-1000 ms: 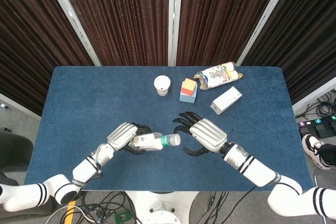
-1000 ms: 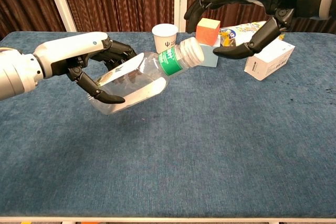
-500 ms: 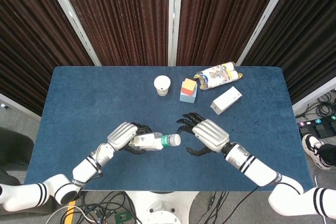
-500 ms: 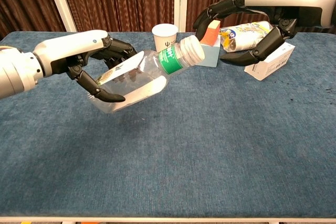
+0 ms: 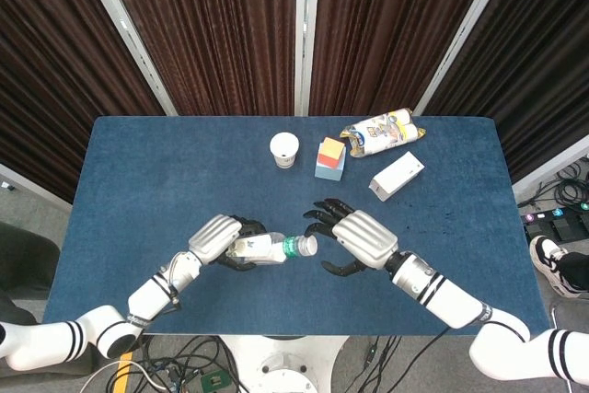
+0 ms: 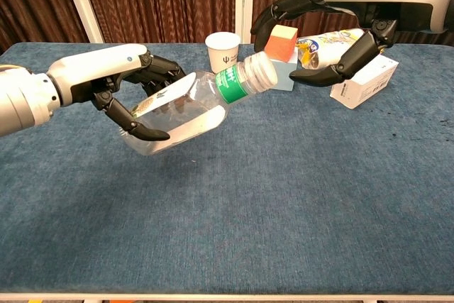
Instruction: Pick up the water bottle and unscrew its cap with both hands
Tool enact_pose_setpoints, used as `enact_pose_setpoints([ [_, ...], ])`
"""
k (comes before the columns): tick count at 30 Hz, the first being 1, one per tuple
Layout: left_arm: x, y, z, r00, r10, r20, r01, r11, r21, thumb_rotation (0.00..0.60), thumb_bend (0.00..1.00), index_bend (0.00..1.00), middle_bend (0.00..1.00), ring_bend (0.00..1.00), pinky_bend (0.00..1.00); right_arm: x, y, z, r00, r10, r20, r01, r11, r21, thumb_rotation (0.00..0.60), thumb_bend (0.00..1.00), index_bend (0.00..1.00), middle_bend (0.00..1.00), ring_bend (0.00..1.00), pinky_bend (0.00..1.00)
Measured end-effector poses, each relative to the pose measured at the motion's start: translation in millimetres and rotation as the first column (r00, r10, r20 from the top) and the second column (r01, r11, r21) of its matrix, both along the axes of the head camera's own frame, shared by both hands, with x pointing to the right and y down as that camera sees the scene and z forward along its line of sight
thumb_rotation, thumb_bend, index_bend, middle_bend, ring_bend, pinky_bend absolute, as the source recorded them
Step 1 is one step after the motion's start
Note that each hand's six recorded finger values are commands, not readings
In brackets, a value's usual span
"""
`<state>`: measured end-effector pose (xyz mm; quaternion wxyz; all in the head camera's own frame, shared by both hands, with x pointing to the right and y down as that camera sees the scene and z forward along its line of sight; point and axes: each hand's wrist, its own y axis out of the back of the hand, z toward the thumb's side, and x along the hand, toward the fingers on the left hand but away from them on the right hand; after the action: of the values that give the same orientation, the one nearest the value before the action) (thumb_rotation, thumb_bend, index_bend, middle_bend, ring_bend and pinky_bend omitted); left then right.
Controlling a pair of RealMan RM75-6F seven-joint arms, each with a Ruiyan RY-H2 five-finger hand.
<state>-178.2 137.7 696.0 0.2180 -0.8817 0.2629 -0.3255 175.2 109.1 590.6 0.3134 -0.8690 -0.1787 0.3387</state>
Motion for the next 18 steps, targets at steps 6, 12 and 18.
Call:
enact_pose_setpoints([
  [6, 0, 0, 0, 1.0, 0.002, 0.0, -0.002, 1.0, 0.0, 0.6, 0.34, 0.56, 0.58, 0.44, 0.42, 1, -2, -3, 1.0, 0.007, 0.009, -0.007, 1.0, 0.014, 0.513, 0.3, 0.28, 0.12, 0.0, 0.0],
  [12, 1, -1, -3, 1.0, 0.001, -0.008, -0.001, 1.0, 0.008, 0.6, 0.34, 0.56, 0.58, 0.44, 0.42, 7, -5, 0, 1.0, 0.029, -0.003, -0.029, 0.999, 0.013, 0.514, 0.3, 0.28, 0.12, 0.0, 0.0],
  [18, 0, -2, -5, 1.0, -0.002, -0.008, 0.002, 1.0, 0.013, 0.6, 0.34, 0.56, 0.58, 0.44, 0.42, 11, -1, 8, 0.999, 0.022, -0.035, -0.022, 1.0, -0.013, 0.514, 0.3, 0.28, 0.12, 0.0, 0.0],
])
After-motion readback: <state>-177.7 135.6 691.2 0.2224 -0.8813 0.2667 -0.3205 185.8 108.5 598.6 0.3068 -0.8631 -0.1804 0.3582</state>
